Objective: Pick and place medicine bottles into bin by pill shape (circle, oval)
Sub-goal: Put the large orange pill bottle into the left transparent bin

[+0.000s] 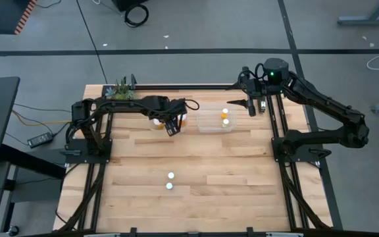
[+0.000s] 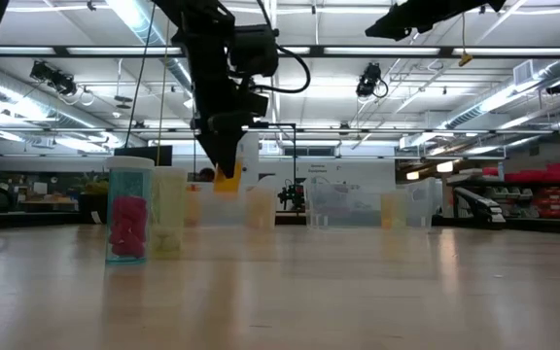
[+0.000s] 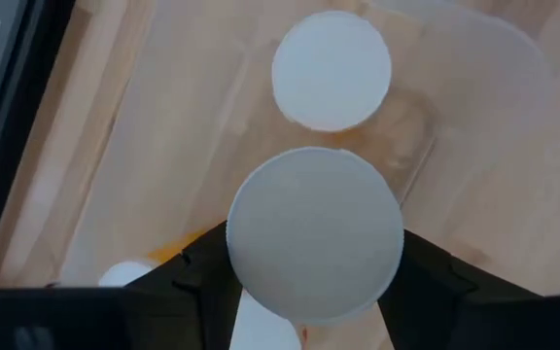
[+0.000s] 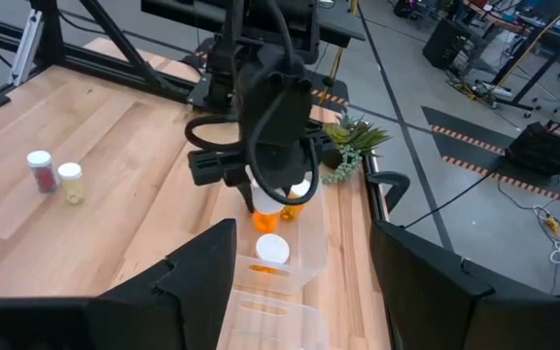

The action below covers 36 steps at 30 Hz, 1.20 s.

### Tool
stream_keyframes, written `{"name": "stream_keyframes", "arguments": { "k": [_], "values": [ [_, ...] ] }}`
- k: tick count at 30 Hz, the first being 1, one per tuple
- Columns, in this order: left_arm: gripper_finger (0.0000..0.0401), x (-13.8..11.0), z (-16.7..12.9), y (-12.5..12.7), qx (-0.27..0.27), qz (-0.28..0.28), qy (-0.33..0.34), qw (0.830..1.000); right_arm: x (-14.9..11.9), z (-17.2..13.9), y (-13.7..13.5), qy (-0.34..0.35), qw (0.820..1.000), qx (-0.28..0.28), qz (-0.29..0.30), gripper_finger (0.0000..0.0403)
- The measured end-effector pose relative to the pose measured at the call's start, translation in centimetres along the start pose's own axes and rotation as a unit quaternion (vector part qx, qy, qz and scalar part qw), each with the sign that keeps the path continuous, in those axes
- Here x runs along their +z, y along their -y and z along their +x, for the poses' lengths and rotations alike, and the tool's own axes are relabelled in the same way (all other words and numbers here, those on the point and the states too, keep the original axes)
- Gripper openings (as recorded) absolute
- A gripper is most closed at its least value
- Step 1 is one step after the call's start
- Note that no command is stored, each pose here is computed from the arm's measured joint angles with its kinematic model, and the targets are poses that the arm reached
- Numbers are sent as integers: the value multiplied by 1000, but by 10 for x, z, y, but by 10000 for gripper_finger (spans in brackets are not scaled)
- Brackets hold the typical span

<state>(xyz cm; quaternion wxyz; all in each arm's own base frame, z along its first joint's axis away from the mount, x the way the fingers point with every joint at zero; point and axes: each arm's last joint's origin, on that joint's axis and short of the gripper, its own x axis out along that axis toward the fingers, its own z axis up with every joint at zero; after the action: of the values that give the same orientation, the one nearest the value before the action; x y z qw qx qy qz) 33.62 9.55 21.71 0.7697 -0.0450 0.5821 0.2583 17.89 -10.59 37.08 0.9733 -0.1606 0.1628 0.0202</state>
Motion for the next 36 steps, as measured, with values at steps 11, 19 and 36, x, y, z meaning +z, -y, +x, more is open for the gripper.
{"name": "stream_keyframes", "arguments": {
  "k": [11, 19, 36],
  "values": [
    [216, 4, 4, -3, -7, -10, 12, 1000, 0, 0, 0, 0, 1000, 0, 1, 244],
    [212, 3, 23, 2, -8, 8, -18, 1000, 0, 0, 0, 0, 1000, 0, 1, 244],
    [229, 2, 29, 2, -14, -2, -32, 999, 0, 0, 0, 0, 1000, 0, 1, 244]
  ]
}}
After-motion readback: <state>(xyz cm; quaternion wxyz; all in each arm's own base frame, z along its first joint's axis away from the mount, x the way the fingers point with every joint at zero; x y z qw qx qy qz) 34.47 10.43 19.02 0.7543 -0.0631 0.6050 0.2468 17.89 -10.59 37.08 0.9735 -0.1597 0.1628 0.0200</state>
